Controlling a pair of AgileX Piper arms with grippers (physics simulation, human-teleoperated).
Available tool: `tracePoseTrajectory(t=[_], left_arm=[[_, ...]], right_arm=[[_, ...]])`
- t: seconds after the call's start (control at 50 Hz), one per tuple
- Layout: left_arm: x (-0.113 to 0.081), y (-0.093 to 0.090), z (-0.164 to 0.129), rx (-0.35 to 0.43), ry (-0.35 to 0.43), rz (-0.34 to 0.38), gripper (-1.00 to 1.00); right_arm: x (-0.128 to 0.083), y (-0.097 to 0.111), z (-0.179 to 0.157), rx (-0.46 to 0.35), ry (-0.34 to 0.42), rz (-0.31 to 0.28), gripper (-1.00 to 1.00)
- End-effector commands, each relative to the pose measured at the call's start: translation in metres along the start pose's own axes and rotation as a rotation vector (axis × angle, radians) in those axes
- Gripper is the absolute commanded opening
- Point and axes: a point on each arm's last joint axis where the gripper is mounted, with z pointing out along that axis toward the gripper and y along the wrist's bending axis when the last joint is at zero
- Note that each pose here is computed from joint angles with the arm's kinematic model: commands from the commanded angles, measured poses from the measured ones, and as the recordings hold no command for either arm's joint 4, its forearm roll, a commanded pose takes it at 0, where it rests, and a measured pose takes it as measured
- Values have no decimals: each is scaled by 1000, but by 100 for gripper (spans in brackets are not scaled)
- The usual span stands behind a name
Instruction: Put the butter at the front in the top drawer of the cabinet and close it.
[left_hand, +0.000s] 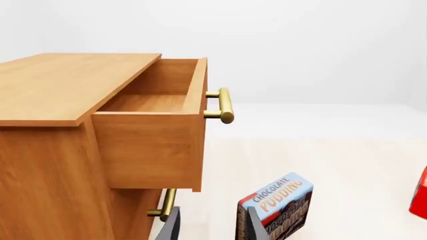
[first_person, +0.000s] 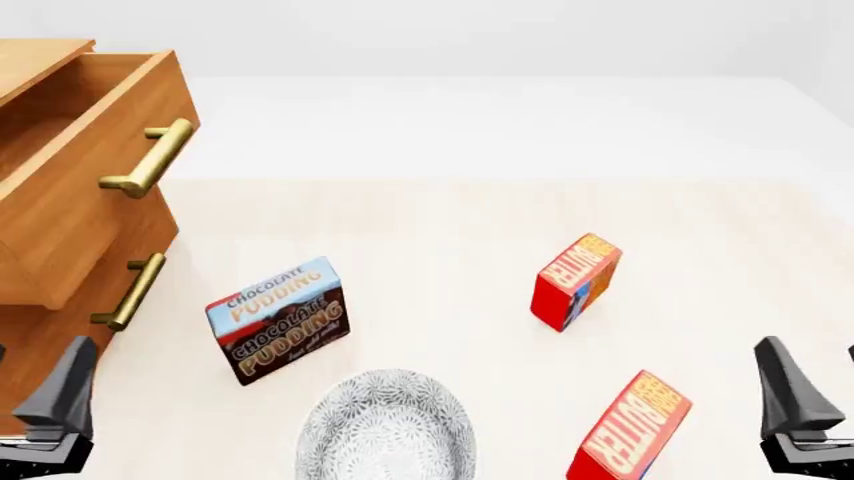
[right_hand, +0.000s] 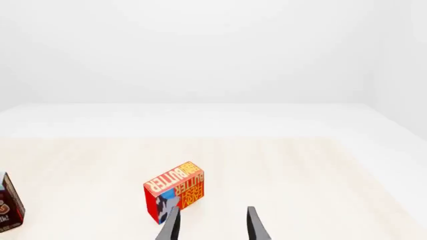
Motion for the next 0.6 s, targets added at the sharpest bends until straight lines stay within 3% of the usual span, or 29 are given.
tracePoseTrajectory(t=[0.02,0.48,0.52,0.54,0.6], left_arm=[[-1,0,0,2,0,-8,100],[-1,0,0,2,-7,-3,100],[-5,0,0,-9,-37,4,100],[-5,3,-1,-63,-18,-10,100],[-9,3,-1,-54,-24,-29,100]], right_arm=[[-1,0,1,0,2,2,100],[0,0,0,0,2,3,100],[0,0,0,1,3,3,100],[0,0,0,1,3,2,100],[0,0,1,1,4,4,100]])
